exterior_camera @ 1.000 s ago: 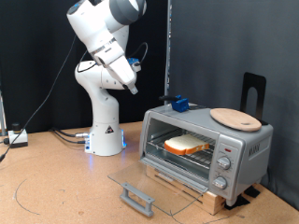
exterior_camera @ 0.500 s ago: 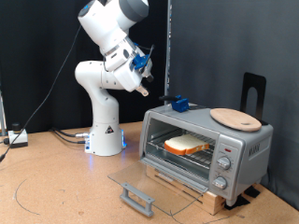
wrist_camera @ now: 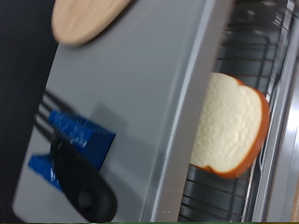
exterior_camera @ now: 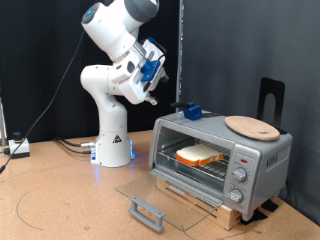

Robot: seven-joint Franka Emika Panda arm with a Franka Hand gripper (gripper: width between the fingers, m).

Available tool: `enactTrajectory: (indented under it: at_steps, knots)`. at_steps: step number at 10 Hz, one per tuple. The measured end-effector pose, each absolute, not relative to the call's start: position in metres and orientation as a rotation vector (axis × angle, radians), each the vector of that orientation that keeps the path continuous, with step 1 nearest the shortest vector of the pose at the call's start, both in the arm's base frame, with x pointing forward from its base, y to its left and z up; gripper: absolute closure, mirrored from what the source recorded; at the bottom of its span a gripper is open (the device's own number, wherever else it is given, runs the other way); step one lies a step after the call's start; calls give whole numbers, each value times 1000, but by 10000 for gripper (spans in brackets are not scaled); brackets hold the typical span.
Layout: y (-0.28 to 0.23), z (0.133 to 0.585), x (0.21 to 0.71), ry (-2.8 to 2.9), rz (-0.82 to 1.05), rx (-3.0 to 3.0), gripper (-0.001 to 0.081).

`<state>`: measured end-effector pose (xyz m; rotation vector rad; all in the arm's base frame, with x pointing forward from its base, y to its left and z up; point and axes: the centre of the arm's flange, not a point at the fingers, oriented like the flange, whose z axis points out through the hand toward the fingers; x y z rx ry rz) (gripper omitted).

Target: Make a piece of toast with the oven

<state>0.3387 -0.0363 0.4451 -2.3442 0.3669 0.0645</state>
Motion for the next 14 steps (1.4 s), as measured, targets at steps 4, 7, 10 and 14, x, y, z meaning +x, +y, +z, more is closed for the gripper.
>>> enactTrajectory:
  at_steps: [4, 7, 10, 14]
  knots:
    - [-85, 428, 355, 557, 207, -2354, -1]
    - [-93, 427, 352, 570, 191, -2329, -1]
    - [-132, 409, 346, 640, 263, -2280, -1]
    - [-174, 377, 356, 637, 213, -2289, -1]
